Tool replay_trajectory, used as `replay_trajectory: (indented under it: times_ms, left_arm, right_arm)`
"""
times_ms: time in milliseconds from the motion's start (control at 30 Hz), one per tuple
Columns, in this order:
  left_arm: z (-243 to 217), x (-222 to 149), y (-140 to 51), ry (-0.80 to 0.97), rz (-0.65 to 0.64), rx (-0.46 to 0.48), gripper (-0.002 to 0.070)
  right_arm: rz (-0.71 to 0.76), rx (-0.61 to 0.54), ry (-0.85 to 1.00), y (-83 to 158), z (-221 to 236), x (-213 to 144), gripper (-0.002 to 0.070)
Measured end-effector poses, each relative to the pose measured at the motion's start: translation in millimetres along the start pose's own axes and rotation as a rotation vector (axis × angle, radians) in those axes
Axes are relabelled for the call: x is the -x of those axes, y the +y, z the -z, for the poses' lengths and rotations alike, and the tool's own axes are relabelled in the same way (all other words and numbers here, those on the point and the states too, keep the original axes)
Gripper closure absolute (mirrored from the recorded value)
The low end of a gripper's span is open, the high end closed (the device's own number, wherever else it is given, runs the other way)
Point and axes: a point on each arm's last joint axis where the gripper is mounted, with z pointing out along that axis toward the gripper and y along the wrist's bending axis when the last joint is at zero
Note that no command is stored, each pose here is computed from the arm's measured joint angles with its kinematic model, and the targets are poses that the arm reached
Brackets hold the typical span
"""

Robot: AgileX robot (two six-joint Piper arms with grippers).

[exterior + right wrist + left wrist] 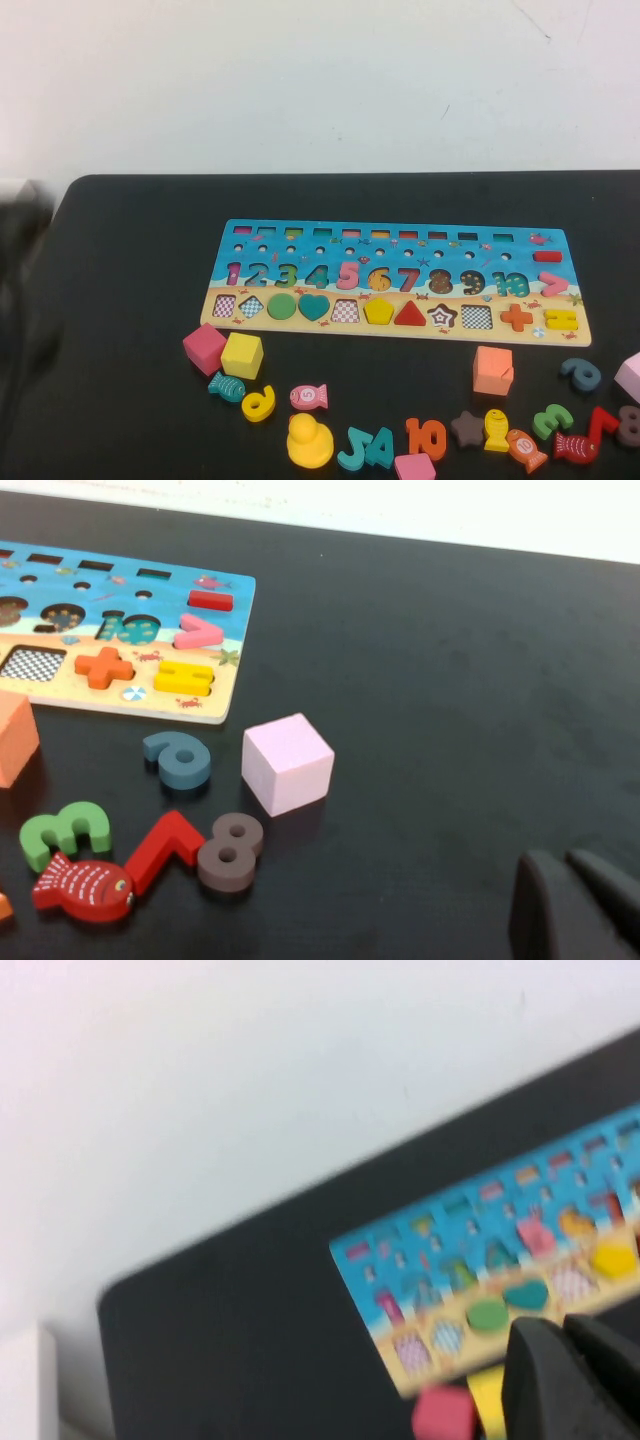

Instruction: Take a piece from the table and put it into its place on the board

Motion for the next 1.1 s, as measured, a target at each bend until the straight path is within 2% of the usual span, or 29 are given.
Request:
replay_trajectory:
  times_ms: [100,267,633,733,833,967,1100]
  left_arm:
    - [7,-38,-2.5,0.033,-0.003,-0.005,0.0675]
    - [20,-79,-3.0,0.067,-0.004,0.000,0.0675]
    - [24,-137,-2.9,0.320,-0.007,0.044,0.0675]
    - [35,-140,2.0,0.293,0.093,0.096,0.0675]
    - [51,-143,8.2,0.215,0.272,0.192,0.0675]
    - [71,-147,11.4,0.121,0.406,0.302,0.0675]
    - [73,-147,7.6,0.101,0.461,0.292,0.0675]
  right_arm:
    - [0.000,0.000,0.000,0,0,0,0.0657]
    - [0.000,0.000,0.000,0,0,0,0.0658]
    - [0.002,-0.001,0.000,0,0,0,0.0658]
    - [0.002,-0.001,0.000,0,0,0,0.0658]
    - [0.002,-0.001,0.000,0,0,0,0.0658]
    - [0.002,-0.001,0.000,0,0,0,0.0657]
    - [0.002,-0.001,0.000,0,0,0,0.0657]
